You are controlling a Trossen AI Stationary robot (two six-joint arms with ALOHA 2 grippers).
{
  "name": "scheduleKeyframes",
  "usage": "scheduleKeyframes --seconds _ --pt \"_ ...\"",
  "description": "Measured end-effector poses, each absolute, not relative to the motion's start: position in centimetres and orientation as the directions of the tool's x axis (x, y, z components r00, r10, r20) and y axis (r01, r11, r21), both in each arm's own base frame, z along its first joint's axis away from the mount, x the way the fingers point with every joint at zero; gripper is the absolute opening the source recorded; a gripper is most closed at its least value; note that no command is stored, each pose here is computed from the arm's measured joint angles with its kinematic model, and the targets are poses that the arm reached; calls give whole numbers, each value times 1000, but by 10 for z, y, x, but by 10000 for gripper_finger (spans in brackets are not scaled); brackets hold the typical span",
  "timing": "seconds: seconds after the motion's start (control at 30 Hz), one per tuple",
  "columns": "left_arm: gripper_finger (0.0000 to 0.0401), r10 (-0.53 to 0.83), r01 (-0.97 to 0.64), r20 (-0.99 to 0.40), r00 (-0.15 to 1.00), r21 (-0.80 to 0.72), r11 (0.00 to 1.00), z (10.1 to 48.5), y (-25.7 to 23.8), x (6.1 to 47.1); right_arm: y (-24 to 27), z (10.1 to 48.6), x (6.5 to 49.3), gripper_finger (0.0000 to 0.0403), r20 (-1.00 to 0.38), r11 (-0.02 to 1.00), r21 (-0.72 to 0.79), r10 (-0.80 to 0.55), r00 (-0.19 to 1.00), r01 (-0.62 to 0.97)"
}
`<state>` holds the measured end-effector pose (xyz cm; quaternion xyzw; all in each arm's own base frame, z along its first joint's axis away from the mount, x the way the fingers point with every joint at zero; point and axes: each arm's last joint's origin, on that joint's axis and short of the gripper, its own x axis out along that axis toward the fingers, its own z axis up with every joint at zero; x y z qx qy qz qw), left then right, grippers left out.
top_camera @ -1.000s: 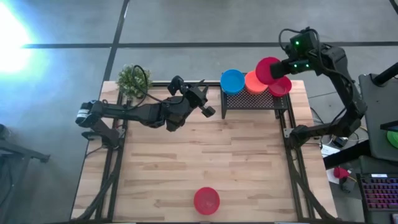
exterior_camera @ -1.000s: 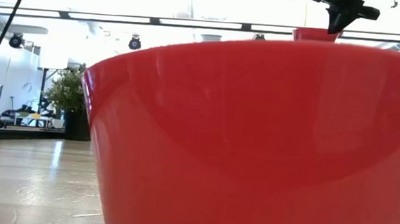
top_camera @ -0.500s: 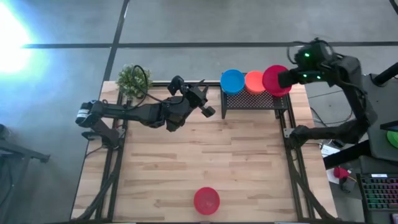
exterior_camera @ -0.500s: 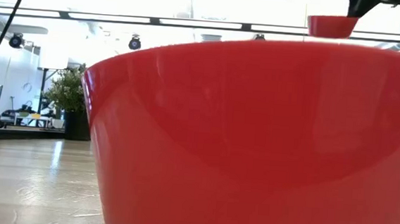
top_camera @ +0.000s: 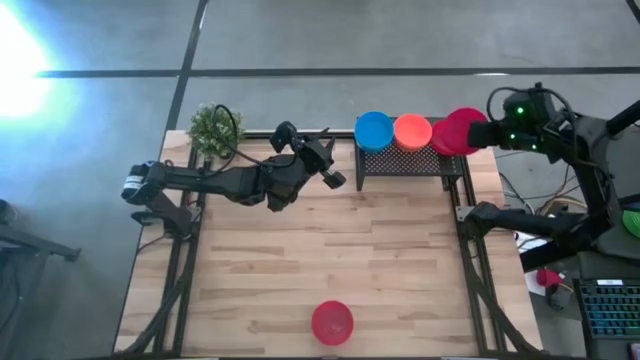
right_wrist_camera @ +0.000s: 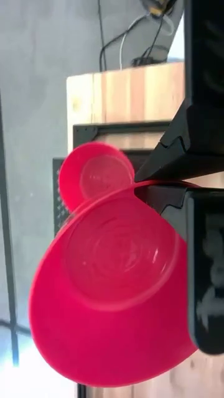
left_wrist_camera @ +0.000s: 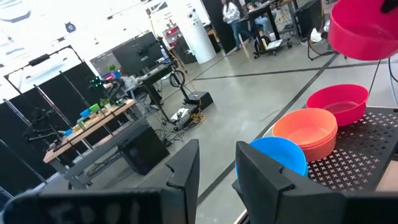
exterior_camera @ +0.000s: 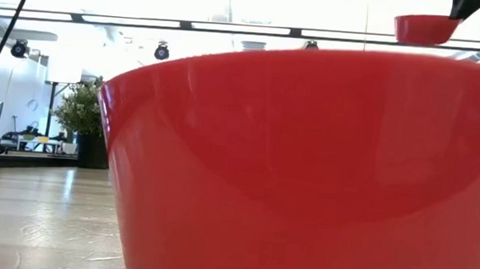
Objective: Pick & Place Mini bowls
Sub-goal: Stack the top red bowl on the red bowl
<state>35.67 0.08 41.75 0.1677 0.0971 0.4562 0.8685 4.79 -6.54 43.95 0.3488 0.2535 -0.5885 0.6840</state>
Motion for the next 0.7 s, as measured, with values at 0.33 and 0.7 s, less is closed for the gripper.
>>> scheduleKeyframes --seconds 0.33,0.7 --pt "101 825 -758 -16 566 384 527 417 1 357 -65 407 42 11 -792 -117 153 -609 51 981" --pt "101 824 -747 -29 565 406 527 415 1 357 -56 376 34 11 -776 -243 236 -629 32 941"
